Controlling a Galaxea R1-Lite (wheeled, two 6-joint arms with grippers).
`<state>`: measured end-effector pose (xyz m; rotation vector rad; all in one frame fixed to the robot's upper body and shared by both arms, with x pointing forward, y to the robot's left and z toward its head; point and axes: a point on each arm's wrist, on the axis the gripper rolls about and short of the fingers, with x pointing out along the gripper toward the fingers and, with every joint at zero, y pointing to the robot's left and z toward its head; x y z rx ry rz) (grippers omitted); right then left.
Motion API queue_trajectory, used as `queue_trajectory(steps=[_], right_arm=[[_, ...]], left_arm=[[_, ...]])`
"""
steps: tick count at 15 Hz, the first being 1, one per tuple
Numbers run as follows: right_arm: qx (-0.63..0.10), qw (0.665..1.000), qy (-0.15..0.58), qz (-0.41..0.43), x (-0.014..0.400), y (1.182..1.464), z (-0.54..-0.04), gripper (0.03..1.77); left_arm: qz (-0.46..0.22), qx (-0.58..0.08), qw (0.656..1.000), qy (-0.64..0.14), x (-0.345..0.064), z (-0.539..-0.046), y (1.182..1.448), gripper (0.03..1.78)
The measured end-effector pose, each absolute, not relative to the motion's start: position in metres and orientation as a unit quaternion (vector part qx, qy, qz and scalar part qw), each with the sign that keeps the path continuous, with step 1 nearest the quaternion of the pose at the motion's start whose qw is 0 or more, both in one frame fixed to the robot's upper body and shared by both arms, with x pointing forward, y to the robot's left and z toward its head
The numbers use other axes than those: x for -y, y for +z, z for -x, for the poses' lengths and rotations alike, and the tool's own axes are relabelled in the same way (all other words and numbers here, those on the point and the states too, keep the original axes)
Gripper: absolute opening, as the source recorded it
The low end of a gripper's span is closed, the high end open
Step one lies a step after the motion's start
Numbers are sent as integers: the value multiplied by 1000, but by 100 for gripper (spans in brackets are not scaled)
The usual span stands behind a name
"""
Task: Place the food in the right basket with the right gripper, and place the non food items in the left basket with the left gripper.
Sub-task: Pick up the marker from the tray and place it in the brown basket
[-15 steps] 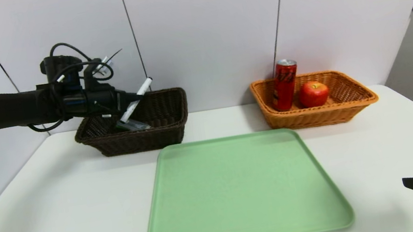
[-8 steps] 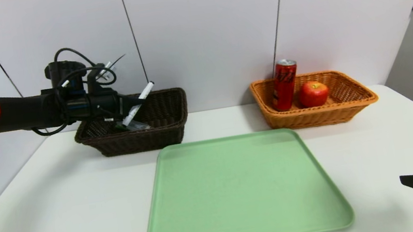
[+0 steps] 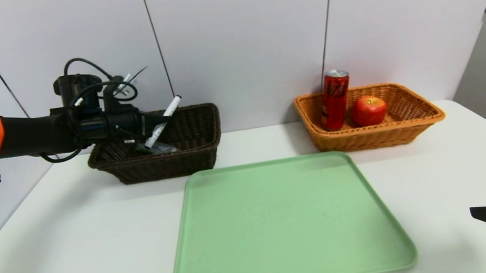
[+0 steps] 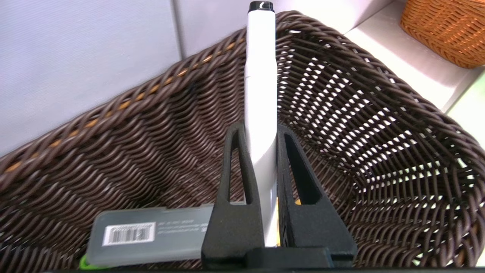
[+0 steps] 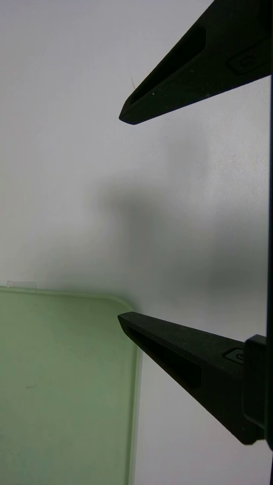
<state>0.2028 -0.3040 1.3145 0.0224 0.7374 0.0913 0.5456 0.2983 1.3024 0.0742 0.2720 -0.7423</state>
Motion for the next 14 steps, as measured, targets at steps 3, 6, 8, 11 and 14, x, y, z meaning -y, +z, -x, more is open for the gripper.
queue_trajectory(steps=[3, 6, 8, 11, 14], right_arm=[[-360, 932, 47, -9, 303, 1314, -203, 171], [-360, 931, 53, -7, 302, 1315, -202, 171], [-360, 931, 54, -7, 302, 1314, -202, 171], [-360, 931, 54, -7, 302, 1314, -202, 171], [-360, 931, 54, -7, 302, 1315, -202, 171]], left_arm=[[-36, -132, 922, -363, -297, -546, 1303, 17], [-39, -120, 923, -364, -297, -547, 1304, 17], [-45, -97, 924, -366, -297, -551, 1305, 17], [-44, -99, 925, -365, -297, -553, 1301, 17], [-42, -104, 924, -366, -296, -552, 1297, 17]])
